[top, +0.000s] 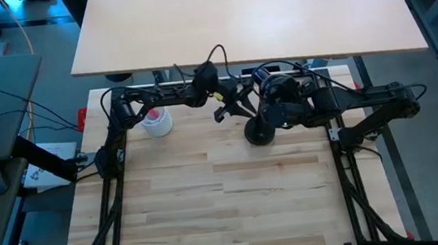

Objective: Screw lightbulb
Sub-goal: Insert the light bulb into the desk lamp

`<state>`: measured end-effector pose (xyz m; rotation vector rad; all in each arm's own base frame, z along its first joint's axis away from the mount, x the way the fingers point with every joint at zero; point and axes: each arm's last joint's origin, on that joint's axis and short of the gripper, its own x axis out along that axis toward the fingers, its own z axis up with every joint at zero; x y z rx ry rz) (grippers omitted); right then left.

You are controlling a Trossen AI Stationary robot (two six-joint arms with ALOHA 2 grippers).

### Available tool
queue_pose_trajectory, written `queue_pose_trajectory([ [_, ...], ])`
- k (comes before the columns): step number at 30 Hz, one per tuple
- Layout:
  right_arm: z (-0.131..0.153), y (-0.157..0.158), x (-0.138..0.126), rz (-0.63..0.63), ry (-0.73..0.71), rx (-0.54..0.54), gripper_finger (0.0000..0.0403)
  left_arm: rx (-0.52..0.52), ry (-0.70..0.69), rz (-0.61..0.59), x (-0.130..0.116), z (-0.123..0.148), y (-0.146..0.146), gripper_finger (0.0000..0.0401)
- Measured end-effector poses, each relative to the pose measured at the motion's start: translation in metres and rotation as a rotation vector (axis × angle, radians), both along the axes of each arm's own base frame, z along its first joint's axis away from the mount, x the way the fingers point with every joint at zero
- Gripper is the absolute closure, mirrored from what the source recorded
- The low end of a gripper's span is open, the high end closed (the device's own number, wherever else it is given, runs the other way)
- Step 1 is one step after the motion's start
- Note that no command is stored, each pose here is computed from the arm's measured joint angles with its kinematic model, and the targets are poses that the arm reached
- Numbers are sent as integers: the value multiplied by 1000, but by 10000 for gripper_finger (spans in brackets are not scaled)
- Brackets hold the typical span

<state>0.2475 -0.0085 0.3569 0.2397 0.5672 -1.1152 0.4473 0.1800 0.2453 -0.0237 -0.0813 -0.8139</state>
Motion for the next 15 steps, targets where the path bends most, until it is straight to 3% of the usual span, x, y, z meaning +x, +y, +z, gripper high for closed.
queue_pose_trajectory([
  [4, 0, 0, 0, 16, 18, -8, 157, -7, 90, 67, -1, -15, 11, 325],
  [9, 0, 1, 1, 33, 31, -5, 157, 30, 188, 354, -10, -33, 43, 326],
  [15, 0, 0, 1, 55, 58, -18, 157, -57, 185, 419, -30, -26, 79, 294],
])
